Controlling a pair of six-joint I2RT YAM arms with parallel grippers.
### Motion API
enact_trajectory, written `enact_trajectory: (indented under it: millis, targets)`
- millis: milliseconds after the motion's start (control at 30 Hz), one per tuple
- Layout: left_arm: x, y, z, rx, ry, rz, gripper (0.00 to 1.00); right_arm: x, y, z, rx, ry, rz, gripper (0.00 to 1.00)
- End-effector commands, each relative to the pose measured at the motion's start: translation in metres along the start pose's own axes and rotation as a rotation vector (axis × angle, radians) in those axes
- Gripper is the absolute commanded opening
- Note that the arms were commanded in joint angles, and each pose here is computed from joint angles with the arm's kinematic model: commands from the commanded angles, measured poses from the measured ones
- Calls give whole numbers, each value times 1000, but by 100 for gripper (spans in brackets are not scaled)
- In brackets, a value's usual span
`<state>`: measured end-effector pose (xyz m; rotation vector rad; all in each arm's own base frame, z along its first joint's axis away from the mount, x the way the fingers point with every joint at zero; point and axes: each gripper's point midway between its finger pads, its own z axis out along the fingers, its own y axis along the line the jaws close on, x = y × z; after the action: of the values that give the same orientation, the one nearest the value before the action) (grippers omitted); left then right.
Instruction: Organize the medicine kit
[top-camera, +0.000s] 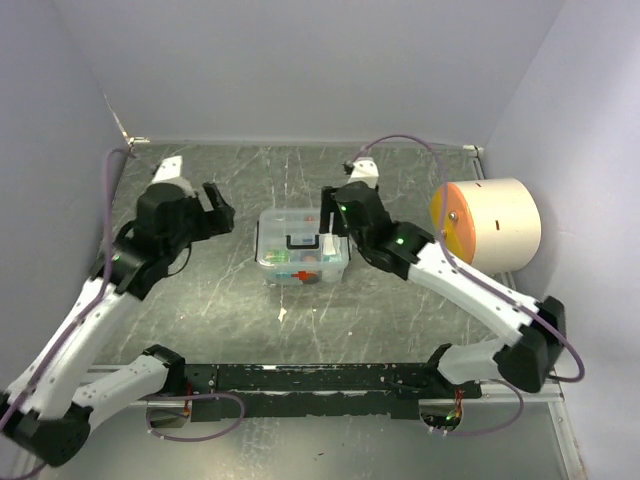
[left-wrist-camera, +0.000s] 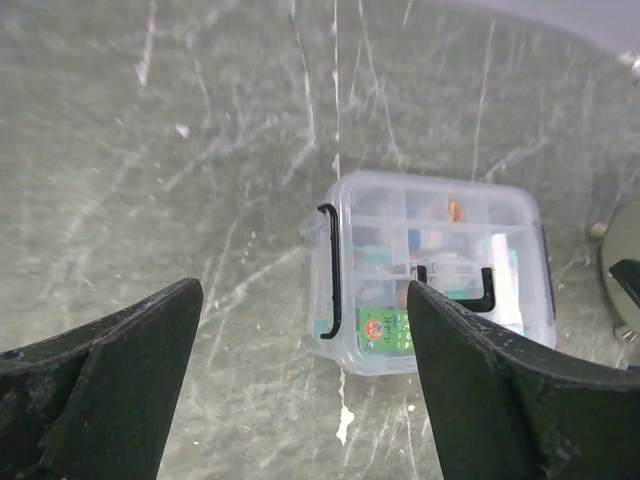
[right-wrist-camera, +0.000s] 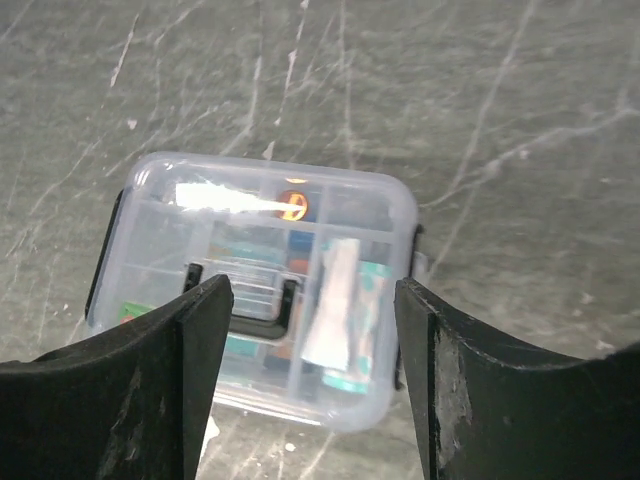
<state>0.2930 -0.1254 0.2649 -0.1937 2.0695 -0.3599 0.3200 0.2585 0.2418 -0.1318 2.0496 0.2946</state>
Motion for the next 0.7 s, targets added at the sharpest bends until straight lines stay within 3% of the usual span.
enact_trajectory:
  millis: [0,133,367,667]
  targets:
    - [-41,20,-48,-41,-202,55,96,-7,-43,-29,118,-62,-36,67]
    - [-55,17,-82,45,-300,108,96,-11,-64,-61,120,-108,-62,69]
    - [-58,15,-112,99,-305,157,97,-26,-98,-125,99,-233,11,74]
    - [-90,35,-179,83,-510,112,95,-53,-148,-188,226,-344,109,93]
